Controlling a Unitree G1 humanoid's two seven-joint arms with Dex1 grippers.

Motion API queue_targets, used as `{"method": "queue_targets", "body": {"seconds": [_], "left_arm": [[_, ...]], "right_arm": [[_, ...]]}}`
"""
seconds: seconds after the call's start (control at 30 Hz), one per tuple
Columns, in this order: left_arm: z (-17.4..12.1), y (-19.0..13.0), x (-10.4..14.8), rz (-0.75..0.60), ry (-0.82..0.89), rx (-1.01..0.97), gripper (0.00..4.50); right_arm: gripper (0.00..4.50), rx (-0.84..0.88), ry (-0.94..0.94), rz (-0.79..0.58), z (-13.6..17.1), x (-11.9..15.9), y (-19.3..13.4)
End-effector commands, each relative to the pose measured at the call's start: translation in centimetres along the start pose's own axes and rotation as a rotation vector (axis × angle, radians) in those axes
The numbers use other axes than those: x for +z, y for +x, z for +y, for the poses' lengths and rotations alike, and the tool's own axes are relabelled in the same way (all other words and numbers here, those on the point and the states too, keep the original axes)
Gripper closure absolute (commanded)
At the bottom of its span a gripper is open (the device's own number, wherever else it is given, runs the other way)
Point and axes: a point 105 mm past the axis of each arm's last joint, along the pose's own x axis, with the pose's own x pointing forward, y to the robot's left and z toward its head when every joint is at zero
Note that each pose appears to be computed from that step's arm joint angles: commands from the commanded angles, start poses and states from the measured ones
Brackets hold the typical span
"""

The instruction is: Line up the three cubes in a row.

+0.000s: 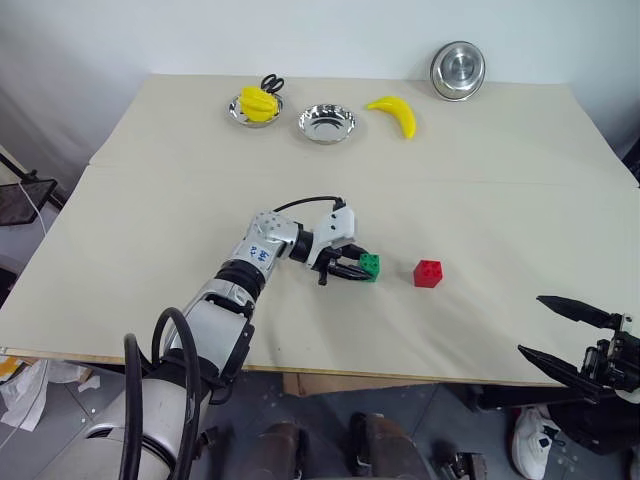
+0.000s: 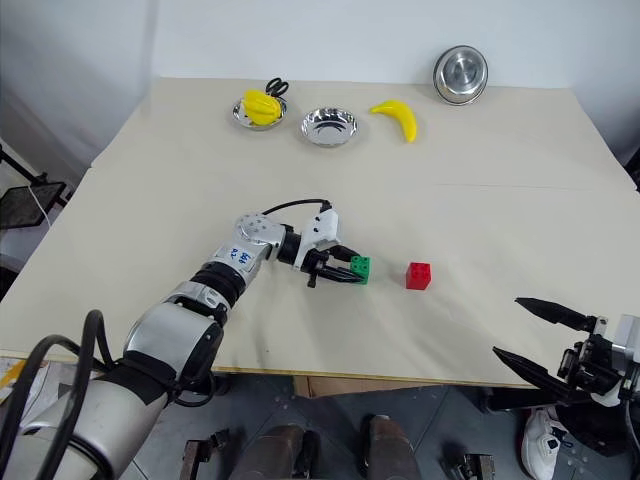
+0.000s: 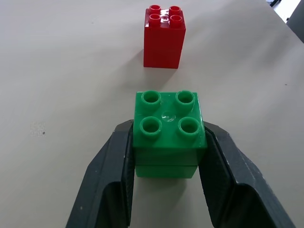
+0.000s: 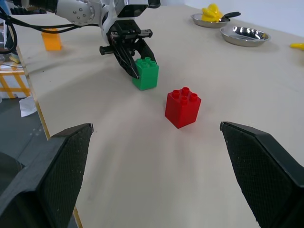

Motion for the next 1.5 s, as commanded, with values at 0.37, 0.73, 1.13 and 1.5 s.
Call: {"method": "queue_targets", "body": {"seconds": [0.37, 0.73, 1.13, 1.5], "left_arm": [[-0.1, 0.7, 0.7, 0.013, 0.043, -0.022, 3.02], [0.3, -3.7, 3.1, -0.115, 0.173, -0.012, 0.91], [-6.2, -22.9, -0.4, -0.192, 0.096, 0.464, 0.02], [-20.2, -31.8, -6.9, -0.091, -0.276, 1.078, 0.02]], "right_arm": [[0.0, 0.012, -0.023, -0.024, -0.2, 0.4, 0.9], [0.0, 0.079, -0.002, -0.05, -0.5, 0.1, 2.7], [0.0, 0.318, 0.004, -0.081, -1.5, 0.0, 7.7], [0.0, 0.569, -0.032, -0.167, 1.2, 1.6, 11.9]]}}
